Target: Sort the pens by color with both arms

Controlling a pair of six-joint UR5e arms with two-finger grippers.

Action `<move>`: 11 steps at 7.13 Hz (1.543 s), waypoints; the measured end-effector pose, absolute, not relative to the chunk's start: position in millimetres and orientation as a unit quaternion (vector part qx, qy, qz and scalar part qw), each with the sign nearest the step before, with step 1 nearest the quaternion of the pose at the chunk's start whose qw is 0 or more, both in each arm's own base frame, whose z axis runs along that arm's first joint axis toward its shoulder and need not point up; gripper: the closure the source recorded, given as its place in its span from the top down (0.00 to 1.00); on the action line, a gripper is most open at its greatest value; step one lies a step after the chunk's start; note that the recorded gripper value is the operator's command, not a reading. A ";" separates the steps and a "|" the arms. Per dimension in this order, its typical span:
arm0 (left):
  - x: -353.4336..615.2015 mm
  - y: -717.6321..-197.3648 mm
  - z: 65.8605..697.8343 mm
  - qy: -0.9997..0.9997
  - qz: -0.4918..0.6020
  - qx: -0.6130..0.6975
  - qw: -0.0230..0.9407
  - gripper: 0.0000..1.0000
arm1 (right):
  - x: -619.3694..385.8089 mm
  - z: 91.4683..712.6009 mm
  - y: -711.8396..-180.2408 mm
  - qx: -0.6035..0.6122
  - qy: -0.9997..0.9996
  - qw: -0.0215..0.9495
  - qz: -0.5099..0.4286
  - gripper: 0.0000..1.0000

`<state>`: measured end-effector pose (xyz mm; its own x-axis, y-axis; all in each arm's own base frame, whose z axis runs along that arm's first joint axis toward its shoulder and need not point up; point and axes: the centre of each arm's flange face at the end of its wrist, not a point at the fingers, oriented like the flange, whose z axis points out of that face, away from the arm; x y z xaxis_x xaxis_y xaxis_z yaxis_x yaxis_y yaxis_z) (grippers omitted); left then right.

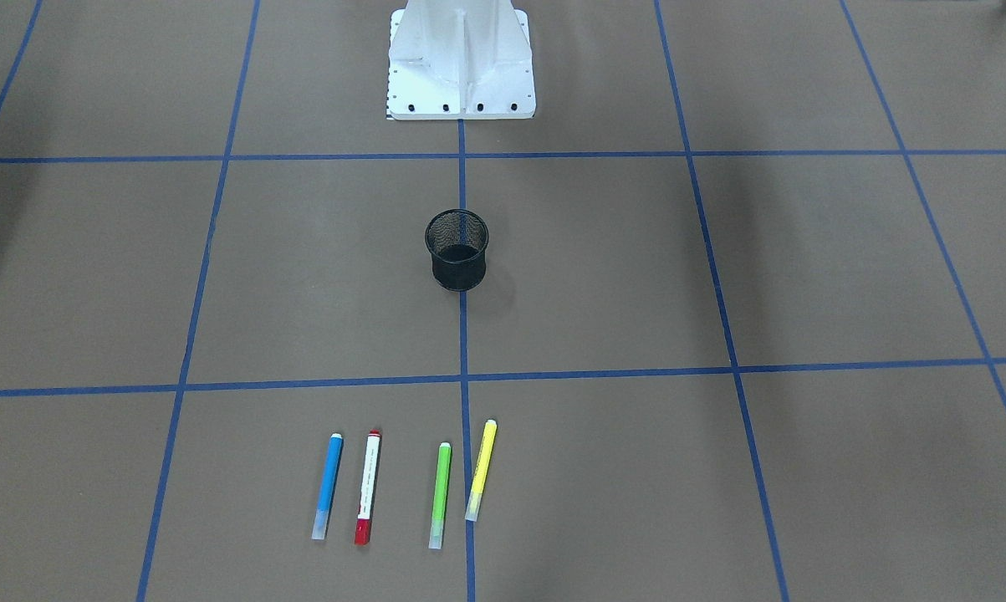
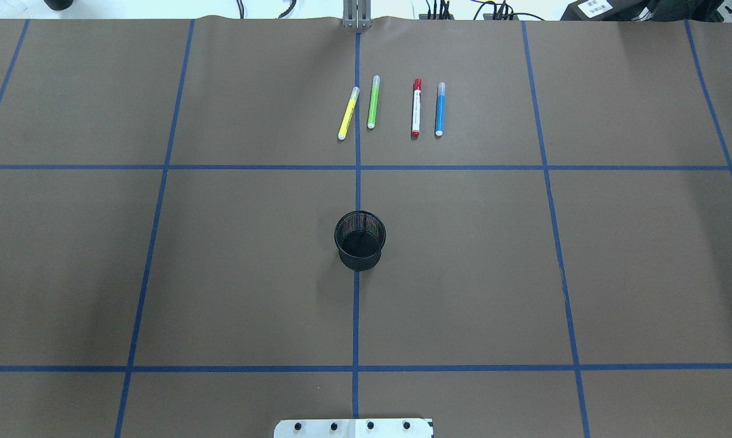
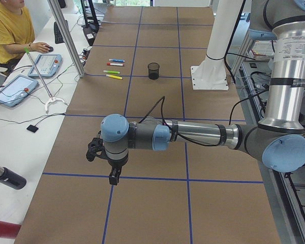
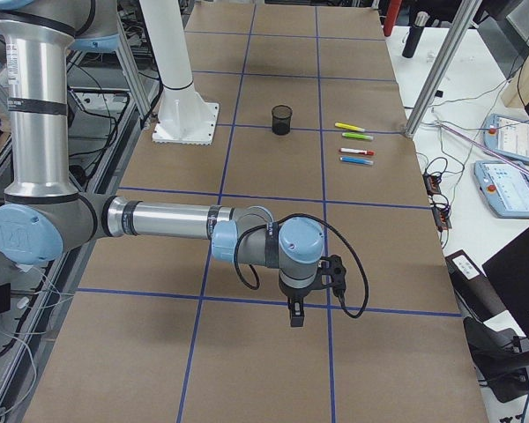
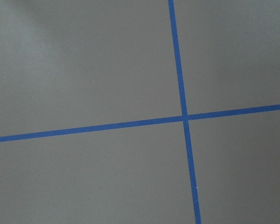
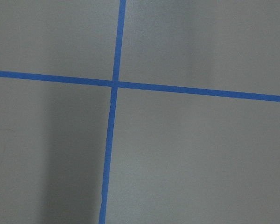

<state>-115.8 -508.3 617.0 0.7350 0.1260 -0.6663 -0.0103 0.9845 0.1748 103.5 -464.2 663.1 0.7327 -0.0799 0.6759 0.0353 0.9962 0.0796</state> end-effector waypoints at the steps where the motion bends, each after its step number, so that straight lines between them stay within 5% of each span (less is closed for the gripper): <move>1: -115.7 -507.7 615.6 0.362 0.037 0.081 0.928 1.00 | 103.4 663.1 -464.1 0.031 -0.364 0.930 -0.031 1.00; 11: -115.1 -500.8 621.4 0.362 0.034 0.075 0.929 1.00 | 104.0 648.3 -466.6 0.048 -0.362 0.930 -0.042 1.00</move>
<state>-115.1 -500.8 621.4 0.7357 0.1165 -0.6672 -0.0079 0.9865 0.1635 104.0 -466.6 648.3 0.7348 -0.1133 0.6688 0.0442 0.9919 0.1194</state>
